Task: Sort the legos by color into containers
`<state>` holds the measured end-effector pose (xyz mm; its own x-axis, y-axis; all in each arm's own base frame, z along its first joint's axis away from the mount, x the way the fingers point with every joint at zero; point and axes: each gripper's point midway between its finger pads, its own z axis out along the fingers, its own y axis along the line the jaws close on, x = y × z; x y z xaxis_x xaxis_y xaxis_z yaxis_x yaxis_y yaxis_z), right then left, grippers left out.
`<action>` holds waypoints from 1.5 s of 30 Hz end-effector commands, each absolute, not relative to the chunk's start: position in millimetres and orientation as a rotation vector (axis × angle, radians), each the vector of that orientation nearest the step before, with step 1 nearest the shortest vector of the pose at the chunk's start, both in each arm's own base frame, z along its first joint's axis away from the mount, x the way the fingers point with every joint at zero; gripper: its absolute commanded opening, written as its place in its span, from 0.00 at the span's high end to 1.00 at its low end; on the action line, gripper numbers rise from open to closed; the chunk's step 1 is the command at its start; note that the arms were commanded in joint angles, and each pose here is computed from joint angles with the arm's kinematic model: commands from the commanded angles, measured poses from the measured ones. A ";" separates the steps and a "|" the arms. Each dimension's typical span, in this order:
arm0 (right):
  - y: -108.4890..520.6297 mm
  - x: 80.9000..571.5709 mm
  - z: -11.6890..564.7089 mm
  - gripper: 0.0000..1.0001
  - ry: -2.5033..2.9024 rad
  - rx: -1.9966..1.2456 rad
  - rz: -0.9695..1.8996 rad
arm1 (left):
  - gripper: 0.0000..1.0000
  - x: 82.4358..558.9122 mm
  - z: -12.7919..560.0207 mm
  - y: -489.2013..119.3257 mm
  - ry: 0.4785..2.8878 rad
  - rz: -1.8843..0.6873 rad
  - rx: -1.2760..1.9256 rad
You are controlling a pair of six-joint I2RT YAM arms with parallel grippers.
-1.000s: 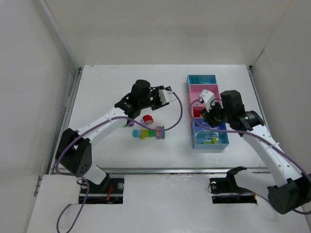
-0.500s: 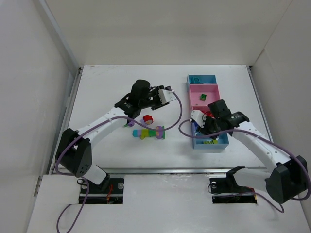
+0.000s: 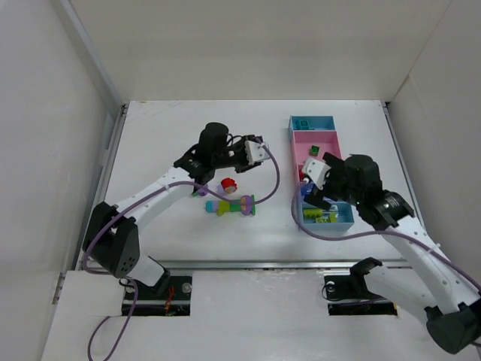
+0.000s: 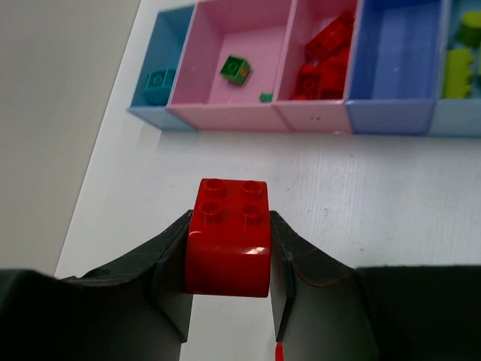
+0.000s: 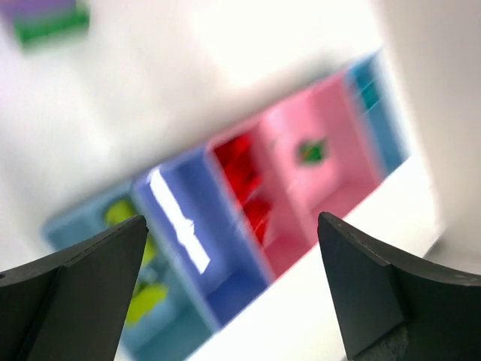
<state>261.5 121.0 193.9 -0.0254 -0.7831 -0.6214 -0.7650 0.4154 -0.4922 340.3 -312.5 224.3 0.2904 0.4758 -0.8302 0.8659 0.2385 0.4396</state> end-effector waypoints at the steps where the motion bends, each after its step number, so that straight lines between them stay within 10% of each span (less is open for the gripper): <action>1: 163.3 274.9 288.7 0.00 1.368 -1.216 0.067 | 1.00 301.2 279.9 -326.1 1.068 -0.632 1.429; 16: 256.3 305.4 291.7 0.12 1.076 -1.473 0.259 | 1.00 249.2 293.0 -335.8 0.864 -0.991 1.586; 39: 293.8 268.2 298.4 0.22 0.965 -1.543 0.519 | 1.00 289.0 286.1 -333.8 0.982 -0.784 1.526; 45: 291.1 277.0 293.4 0.41 1.012 -1.529 0.485 | 1.00 286.3 282.0 -333.7 0.984 -0.799 1.532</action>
